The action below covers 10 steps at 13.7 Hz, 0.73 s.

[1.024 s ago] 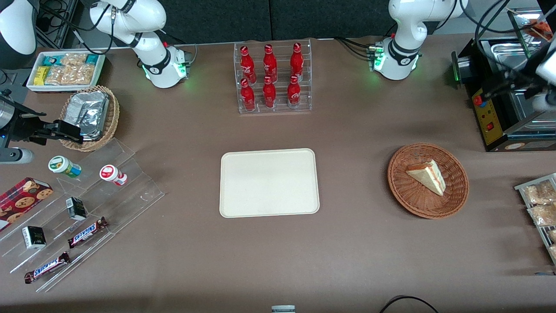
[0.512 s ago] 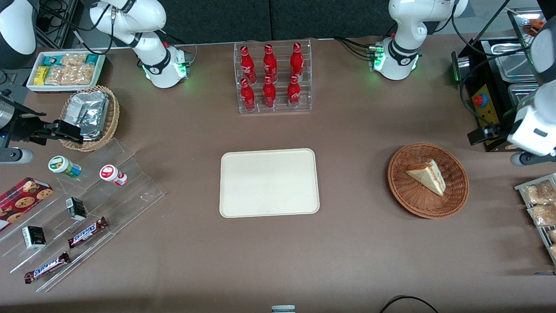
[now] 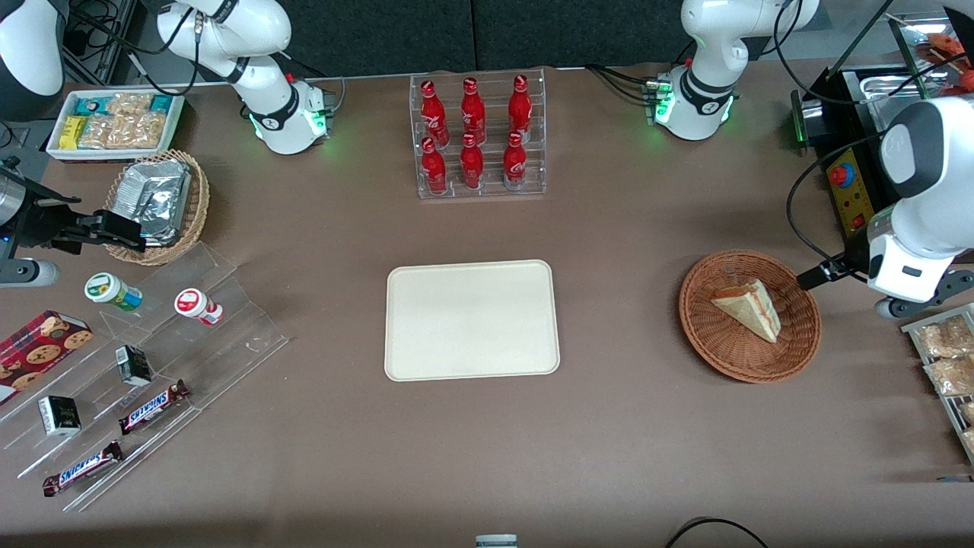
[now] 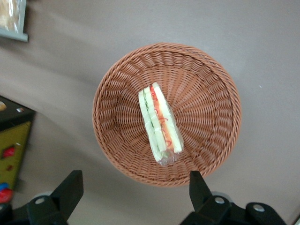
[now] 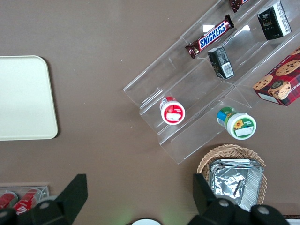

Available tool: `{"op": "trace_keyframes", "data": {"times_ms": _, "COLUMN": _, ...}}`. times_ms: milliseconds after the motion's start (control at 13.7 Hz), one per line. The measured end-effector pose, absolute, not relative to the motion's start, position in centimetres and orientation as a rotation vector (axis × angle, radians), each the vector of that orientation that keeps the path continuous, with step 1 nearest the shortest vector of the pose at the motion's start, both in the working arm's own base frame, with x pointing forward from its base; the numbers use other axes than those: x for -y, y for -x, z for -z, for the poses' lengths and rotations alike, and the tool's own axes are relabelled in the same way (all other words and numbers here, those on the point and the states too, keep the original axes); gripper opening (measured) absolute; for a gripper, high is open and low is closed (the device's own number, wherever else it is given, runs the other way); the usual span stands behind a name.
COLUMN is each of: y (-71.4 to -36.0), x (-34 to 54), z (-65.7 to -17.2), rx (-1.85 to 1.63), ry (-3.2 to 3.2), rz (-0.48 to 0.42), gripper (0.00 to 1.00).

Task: Place sandwich from basket to tray
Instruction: 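Move the open left gripper down over the wrapped sandwich in the basket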

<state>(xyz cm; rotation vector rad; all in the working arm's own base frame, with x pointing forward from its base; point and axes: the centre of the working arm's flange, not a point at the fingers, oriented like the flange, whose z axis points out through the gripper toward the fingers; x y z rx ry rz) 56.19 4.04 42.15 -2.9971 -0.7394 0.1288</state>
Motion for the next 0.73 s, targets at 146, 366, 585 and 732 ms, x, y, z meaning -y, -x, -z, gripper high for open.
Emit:
{"op": "trace_keyframes", "data": {"times_ms": 146, "y": -55.8, "x": -3.8, "z": -40.0, "rx": 0.902, "ry": 2.97, "rz": -0.076, "gripper": 1.0}}
{"op": "trace_keyframes", "data": {"times_ms": 366, "y": -55.1, "x": -3.4, "z": -37.0, "rx": 1.157, "ry": 2.934, "rz": -0.005, "gripper": 1.0}}
{"op": "trace_keyframes", "data": {"times_ms": 585, "y": -54.3, "x": -3.3, "z": -35.1, "rx": 1.297, "ry": 2.885, "rz": 0.022, "gripper": 1.0}}
{"op": "trace_keyframes", "data": {"times_ms": 732, "y": -53.9, "x": -3.0, "z": -34.0, "rx": 1.332, "ry": 2.866, "rz": 0.01, "gripper": 1.0}}
